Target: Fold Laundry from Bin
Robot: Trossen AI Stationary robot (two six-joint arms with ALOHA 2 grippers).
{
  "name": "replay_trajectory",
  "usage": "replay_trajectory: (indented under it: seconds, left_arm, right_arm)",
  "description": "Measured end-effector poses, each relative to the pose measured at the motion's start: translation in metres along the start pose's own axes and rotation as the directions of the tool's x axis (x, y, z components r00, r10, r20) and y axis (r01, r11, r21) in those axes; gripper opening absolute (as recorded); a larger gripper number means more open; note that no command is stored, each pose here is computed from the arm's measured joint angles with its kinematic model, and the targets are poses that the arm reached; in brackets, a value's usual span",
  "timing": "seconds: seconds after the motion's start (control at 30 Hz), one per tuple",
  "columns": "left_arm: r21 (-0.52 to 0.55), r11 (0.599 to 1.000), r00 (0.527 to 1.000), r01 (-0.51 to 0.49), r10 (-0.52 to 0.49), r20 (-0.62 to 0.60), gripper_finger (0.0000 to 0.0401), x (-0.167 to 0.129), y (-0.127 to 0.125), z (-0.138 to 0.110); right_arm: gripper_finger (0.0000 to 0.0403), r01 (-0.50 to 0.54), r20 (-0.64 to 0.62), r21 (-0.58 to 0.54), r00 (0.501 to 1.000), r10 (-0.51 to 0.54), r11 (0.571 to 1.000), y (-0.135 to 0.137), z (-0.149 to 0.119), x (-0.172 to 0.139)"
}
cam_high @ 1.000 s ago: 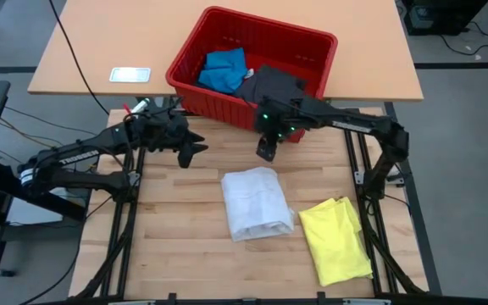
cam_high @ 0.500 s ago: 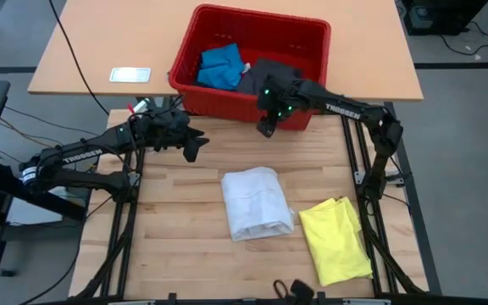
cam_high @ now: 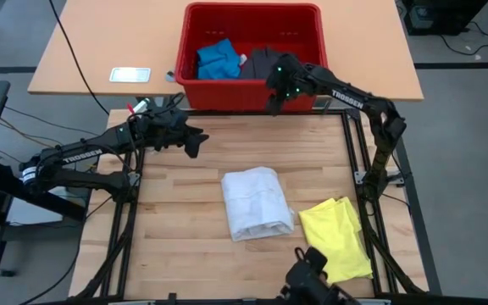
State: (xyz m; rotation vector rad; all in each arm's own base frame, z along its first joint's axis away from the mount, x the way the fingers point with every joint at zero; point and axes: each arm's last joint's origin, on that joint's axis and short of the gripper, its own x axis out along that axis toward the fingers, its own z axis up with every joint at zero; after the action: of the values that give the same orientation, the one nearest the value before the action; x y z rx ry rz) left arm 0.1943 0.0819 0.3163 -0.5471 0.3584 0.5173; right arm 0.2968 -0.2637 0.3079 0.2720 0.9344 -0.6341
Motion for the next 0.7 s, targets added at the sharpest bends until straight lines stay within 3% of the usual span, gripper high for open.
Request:
replay_trajectory:
  seconds: [0.2, 0.37, 0.53, 0.7]
  left_arm:
    - [-0.021, 0.999, 0.999, -0.033, 0.034, 0.011, 0.0194, 0.0, 0.001, 0.0]
    - [-0.026, 0.996, 0.996, -0.09, 0.09, 0.025, 0.0194, 0.001, 0.003, 0.0]
    - [-0.018, 0.991, 0.991, -0.134, 0.134, -0.006, 0.0194, 0.017, 0.005, -0.004]
    - [0.038, 0.984, 0.982, -0.175, 0.177, -0.059, 0.0194, 0.053, 0.012, -0.009]
  right_arm:
    - [0.0205, 0.036, 0.045, 0.041, 0.998, -0.037, 0.999, -0.023, 0.002, 0.0]
    - [0.0205, 0.02, 0.031, 0.055, 0.999, -0.021, 0.998, -0.027, 0.0, -0.002]
    - [0.0205, -0.022, 0.063, 0.035, 0.998, 0.02, 0.999, -0.016, 0.002, -0.016]
    - [0.0205, -0.113, 0.061, 0.017, 0.992, 0.112, 0.993, -0.002, 0.002, -0.023]
